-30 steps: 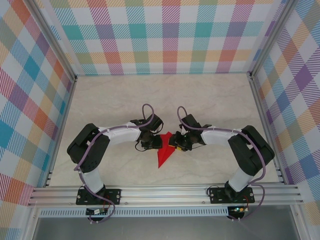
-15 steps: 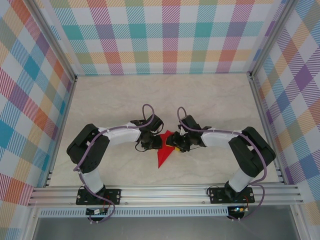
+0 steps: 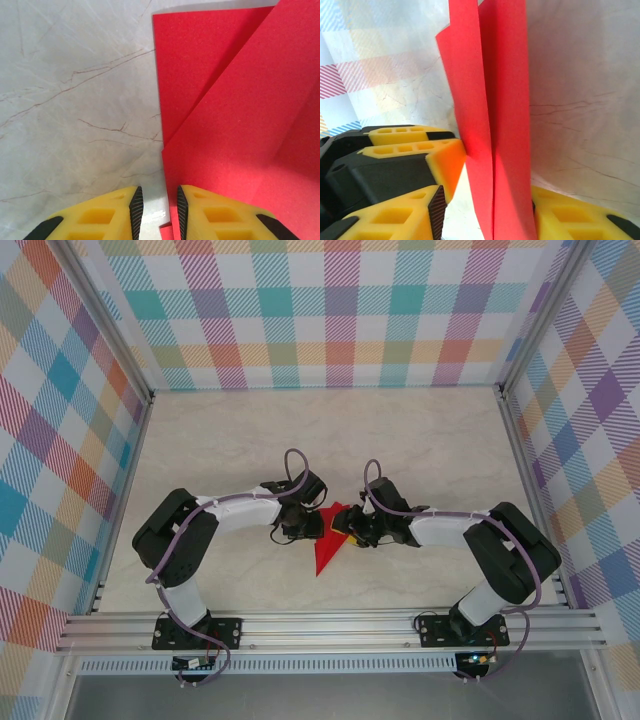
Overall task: Fold a paper plane with a square sheet of paper (pick it up from the middle)
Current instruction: Turn over the paper at the center of the table.
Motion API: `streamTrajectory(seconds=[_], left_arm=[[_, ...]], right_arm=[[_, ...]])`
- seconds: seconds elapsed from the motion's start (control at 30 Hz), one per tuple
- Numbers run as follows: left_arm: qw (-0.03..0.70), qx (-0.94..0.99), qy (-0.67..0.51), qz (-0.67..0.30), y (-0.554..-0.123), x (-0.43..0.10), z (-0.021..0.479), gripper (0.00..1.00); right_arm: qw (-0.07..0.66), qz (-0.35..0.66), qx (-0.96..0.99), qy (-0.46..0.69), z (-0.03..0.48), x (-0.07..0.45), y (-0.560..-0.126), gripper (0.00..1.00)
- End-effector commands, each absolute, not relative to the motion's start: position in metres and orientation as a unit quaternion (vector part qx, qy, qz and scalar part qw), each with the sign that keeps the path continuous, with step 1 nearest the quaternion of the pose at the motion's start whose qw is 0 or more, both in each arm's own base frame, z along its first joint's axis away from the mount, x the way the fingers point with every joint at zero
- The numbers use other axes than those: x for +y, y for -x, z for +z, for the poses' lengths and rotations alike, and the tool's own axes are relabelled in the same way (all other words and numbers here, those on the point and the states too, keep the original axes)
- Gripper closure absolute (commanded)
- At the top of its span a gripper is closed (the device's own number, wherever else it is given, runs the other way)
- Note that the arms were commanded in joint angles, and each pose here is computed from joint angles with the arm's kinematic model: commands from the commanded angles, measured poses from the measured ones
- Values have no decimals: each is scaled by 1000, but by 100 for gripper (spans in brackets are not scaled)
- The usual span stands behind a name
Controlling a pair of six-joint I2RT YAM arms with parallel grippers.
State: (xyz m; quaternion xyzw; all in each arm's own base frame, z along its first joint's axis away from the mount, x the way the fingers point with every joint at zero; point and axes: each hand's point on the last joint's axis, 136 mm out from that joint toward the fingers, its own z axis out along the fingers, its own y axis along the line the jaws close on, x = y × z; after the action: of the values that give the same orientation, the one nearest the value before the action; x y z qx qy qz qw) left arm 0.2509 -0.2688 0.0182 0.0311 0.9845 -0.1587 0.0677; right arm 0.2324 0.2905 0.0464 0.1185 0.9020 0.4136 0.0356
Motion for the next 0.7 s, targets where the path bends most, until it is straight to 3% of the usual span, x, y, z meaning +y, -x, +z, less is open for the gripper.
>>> streamTrajectory(seconds=[0.0, 0.27, 0.67], left_arm=[[49, 985, -35, -165, -237, -274, 6, 72], [52, 984, -30, -167, -236, -273, 8, 72], [58, 983, -26, -171, -236, -272, 11, 72]], right_arm=[[45, 427, 896, -112, 49, 299, -237, 59], [50, 414, 904, -97, 43, 303, -245, 63], [47, 426, 902, -56, 38, 317, -250, 81]])
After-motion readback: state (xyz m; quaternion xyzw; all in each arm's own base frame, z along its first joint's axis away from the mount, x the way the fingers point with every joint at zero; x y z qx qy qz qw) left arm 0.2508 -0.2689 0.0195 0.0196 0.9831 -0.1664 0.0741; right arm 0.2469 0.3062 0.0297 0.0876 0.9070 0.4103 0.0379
